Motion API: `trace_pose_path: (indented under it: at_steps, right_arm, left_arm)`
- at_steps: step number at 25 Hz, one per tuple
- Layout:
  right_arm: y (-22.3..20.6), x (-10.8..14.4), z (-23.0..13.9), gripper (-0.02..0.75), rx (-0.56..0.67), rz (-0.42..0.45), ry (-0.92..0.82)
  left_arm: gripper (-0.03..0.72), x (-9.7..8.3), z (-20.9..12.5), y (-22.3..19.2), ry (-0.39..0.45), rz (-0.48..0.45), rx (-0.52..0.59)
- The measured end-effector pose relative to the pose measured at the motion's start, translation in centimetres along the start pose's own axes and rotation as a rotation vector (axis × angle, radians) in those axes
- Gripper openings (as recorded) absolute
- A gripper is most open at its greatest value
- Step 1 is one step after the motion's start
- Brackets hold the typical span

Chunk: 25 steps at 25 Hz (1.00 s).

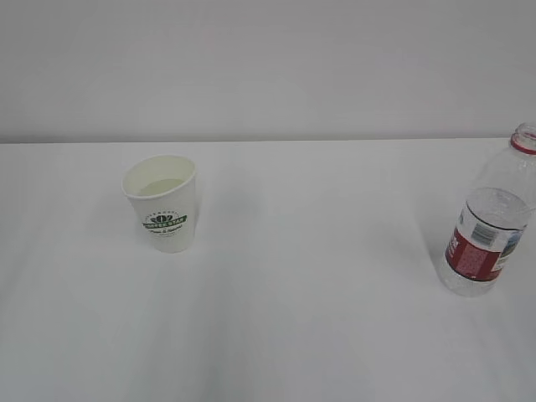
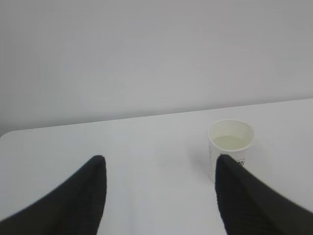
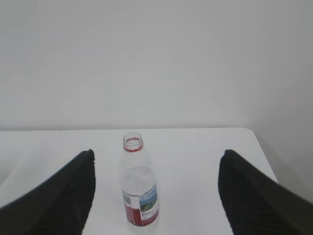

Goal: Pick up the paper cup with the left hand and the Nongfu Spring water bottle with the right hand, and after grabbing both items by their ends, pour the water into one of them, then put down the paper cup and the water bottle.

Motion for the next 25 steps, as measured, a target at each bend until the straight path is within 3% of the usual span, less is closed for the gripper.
trace_pose_path:
  at_steps: [9,15,20,25]
  right_arm:
    - [2.7,-1.2,-4.2,0.589,0.177,-0.048,-0.01]
    - [4.5,-1.7,-5.9,0.589,0.202,-0.058,-0.018]
    - [5.3,-1.8,-6.0,0.589,0.166,-0.054,-0.022]
    - [5.7,-1.9,-6.0,0.589,0.145,-0.05,-0.024]
  left_arm:
    - [0.505,0.6,-1.0,1.9,-0.055,0.006,0.166]
    - [0.503,-1.7,-3.3,3.5,-0.078,-0.156,0.322]
    - [0.494,-3.1,-4.0,4.9,-0.048,-0.248,0.334]
    - [0.482,-3.2,-4.8,6.4,-0.05,-0.261,0.329]
Point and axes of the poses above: a point on each arm's last joint axis where the gripper is mounted, y pointing back along that axis away from the gripper, x along the wrist's bending axis when the last joint is at zero, z = x × y, the point moved 7 cm from there along -y, pointing out along that axis toward the gripper, and after that the axes turned 8 degrees about -y, right-handed, at the moved point
